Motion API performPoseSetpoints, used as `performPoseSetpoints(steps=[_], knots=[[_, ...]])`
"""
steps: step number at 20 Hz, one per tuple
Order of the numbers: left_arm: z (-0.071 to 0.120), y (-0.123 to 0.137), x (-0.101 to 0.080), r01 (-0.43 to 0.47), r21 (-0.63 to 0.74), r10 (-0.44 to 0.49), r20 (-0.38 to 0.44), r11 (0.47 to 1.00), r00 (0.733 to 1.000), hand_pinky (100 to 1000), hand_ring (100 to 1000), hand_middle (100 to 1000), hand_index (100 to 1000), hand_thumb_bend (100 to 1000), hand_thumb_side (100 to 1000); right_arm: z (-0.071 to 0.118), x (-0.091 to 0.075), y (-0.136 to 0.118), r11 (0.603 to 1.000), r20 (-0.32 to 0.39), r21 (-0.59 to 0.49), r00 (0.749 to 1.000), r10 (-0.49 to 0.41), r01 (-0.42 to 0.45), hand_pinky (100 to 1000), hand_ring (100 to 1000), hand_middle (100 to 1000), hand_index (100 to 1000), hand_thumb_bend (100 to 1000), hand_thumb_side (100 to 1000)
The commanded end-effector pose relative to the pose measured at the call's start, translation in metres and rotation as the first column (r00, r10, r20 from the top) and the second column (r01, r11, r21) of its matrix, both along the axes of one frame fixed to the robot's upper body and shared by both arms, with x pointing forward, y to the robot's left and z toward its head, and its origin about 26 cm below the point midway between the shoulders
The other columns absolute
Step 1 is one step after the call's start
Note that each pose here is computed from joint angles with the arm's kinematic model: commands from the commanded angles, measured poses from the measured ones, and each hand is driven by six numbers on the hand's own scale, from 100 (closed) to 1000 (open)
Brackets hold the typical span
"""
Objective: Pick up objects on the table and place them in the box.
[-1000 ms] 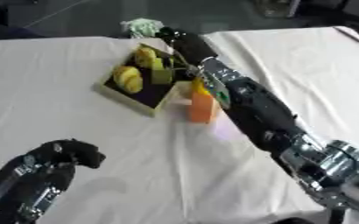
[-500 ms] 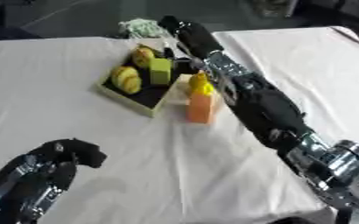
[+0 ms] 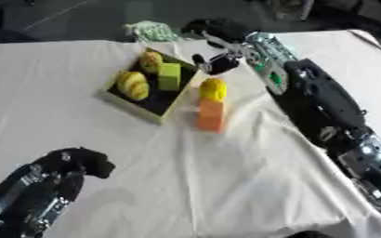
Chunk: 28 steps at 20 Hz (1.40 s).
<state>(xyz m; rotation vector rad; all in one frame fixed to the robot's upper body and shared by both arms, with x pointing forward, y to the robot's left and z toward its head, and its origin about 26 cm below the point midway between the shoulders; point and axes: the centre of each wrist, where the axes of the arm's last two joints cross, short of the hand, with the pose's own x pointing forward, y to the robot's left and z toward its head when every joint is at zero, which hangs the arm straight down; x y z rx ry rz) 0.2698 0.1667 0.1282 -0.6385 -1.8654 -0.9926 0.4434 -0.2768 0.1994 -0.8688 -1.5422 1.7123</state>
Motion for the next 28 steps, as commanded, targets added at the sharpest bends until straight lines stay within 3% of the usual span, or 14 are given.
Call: performPoseSetpoints(steps=[1,5,9,13,17,20,28], knots=[[0.007,0.004,-0.001,-0.01,0.001,0.01,0.027,1.0,1.0,746,758,624,784,100,655,0.031,-0.015,-0.006,0.994,-0.003,-0.021,0.994,0.106,-0.106,786,882,926,979,100,369],[0.007,0.004,-0.001,-0.013,0.004,0.013,0.027,1.0,1.0,746,758,624,785,100,652,0.041,-0.037,0.001,0.964,-0.071,-0.088,0.966,0.247,-0.253,802,892,939,994,100,477],[0.007,0.005,-0.001,-0.014,0.003,0.014,0.029,1.0,0.999,746,758,624,785,100,651,0.036,-0.049,0.005,0.935,-0.153,-0.166,0.945,0.289,-0.312,818,908,951,999,100,516],[0.007,0.005,-0.001,-0.016,0.004,0.016,0.029,1.0,0.999,746,757,624,785,100,650,0.024,-0.054,0.011,0.901,-0.202,-0.29,0.941,0.272,-0.323,854,945,988,1000,100,467],[0.007,0.005,-0.001,-0.014,0.004,0.014,0.03,1.0,0.999,746,757,624,785,100,650,0.015,-0.052,0.013,0.88,-0.203,-0.362,0.947,0.248,-0.308,866,959,1000,1000,105,459],[0.008,0.005,0.0,-0.014,0.003,0.014,0.032,1.0,0.999,746,757,624,785,100,650,0.003,-0.047,0.011,0.86,-0.209,-0.435,0.959,0.191,-0.266,874,969,1000,1000,163,526],[0.007,0.005,-0.001,-0.015,0.004,0.014,0.031,1.0,0.999,746,757,623,785,100,651,-0.024,-0.039,0.007,0.815,-0.237,-0.517,0.959,0.159,-0.263,874,975,1000,1000,177,640]])
